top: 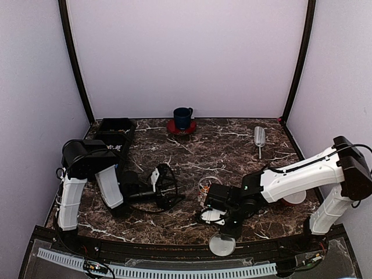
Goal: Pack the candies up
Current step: Pick up the packing bottle from the corner of the board, then pass from the right arm to the left
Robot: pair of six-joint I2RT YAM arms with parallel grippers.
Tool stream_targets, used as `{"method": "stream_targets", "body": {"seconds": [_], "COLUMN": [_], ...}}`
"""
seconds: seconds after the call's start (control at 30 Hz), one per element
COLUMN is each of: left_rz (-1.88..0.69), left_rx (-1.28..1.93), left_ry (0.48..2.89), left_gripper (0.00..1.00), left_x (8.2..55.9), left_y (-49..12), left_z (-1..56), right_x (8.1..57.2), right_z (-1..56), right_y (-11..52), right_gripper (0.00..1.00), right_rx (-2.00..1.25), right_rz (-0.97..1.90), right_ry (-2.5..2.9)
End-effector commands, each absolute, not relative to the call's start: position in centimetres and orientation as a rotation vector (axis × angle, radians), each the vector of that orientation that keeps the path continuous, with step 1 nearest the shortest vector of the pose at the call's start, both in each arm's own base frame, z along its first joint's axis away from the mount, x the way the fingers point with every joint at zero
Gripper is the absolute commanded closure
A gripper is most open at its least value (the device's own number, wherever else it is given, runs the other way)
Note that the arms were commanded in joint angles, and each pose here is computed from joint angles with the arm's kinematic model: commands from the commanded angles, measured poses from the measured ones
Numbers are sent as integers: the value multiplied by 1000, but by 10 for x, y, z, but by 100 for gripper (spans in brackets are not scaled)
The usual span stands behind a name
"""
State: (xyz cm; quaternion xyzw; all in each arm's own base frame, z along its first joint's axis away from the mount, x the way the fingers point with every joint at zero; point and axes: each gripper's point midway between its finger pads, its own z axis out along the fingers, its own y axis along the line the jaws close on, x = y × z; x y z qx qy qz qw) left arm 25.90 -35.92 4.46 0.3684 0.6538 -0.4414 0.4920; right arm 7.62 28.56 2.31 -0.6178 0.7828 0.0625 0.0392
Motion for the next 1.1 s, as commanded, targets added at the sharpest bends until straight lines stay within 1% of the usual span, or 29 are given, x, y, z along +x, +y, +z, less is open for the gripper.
{"method": "stream_targets", "body": {"seconds": [0.0, 0.13, 0.27, 0.53, 0.63, 0.73, 0.83, 0.93, 1.07], "left_rz": [-1145, -1181, -1132, -1019, -985, -965, -917, -795, -596], "left_rx": [872, 896, 911, 877, 862, 843, 854, 966, 1166], "left_ry": [1480, 1480, 1537, 1603, 1626, 1641, 1606, 1540, 1394], "left_gripper": [1, 1, 1, 1, 1, 1, 1, 1, 1], "left_x": [255, 249, 251, 259, 260, 259, 254, 242, 224], "left_y": [-361, -371, -385, -391, -390, -386, -381, -380, -380], "left_z": [74, 75, 66, 78, 88, 100, 120, 133, 147], "right_x": [80, 90, 105, 156, 174, 191, 200, 205, 210], "right_z": [59, 83, 121, 216, 239, 251, 254, 251, 248], "right_y": [305, 312, 318, 303, 293, 285, 285, 287, 288], "right_gripper": [100, 100, 100, 100, 100, 100, 100, 100, 100], "right_rx": [-1845, -1782, -1659, -1249, -1118, -1008, -959, -943, -940], "right_rz": [276, 292, 312, 332, 309, 266, 265, 292, 354], "right_ry": [2293, 2225, 2134, 1973, 1938, 1924, 1931, 1980, 2057]}}
